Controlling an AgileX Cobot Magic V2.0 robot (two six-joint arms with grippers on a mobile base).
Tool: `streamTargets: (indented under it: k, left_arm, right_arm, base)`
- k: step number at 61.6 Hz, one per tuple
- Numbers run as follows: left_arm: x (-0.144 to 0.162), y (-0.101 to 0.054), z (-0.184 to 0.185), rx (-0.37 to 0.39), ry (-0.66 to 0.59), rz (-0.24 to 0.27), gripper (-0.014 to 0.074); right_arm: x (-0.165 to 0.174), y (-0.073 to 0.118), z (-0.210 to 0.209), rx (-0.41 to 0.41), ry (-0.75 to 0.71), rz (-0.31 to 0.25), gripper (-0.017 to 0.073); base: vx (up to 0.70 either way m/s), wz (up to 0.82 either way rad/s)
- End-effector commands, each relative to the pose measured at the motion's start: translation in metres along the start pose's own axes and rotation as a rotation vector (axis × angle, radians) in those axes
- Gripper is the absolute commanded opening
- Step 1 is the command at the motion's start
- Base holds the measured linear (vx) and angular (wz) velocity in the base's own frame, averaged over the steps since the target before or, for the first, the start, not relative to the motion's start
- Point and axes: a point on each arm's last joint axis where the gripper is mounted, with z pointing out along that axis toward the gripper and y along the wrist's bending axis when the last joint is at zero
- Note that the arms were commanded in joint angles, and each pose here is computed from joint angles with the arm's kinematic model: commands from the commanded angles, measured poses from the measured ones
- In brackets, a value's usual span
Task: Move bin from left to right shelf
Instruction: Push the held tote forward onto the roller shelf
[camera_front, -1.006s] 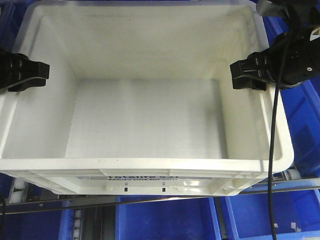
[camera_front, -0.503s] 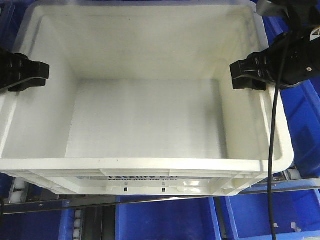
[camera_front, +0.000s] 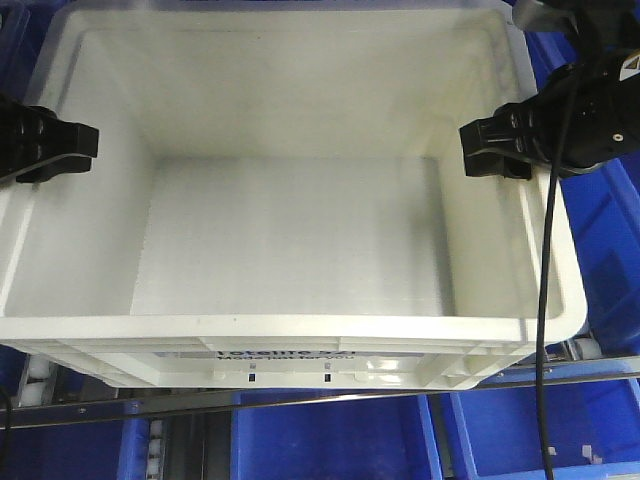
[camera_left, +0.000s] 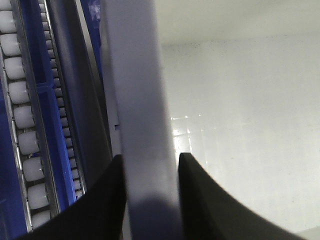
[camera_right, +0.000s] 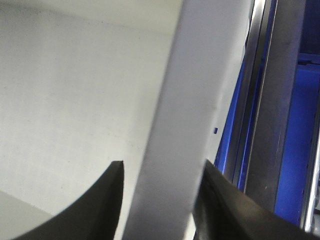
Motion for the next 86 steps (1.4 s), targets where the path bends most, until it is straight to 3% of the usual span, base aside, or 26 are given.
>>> streamTargets:
  k: [1,16,30,86]
  left_arm:
    - [-0.016,-0.009,-0.024,0.042,-0.185,0.026,-0.0005]
    - [-0.018,-0.008,-0.015,0.041,-0.162,0.020,-0.0005]
    - [-0.019,-0.009,0.001,0.074,-0.119,-0.023,-0.0005]
    - [-0.027,-0.007,0.016,0.082,-0.153,-0.051,-0.0005]
  right_arm:
    - [-0.016,0.003,-0.022,0.012,-0.183,-0.030,-0.0004]
    - [-0.020,-0.004,-0.023,0.094,-0.224,-0.091,-0.0004]
    - [-0.025,-0.006,-0.024,0.114,-0.280,-0.103,-0.0004]
    - [-0.047,-0.019,0.008,0.178,-0.387,-0.151,-0.0004]
  base:
    - [0.00,0.00]
    - [0.00,0.00]
    - [0.00,0.00]
    - [0.00,0.00]
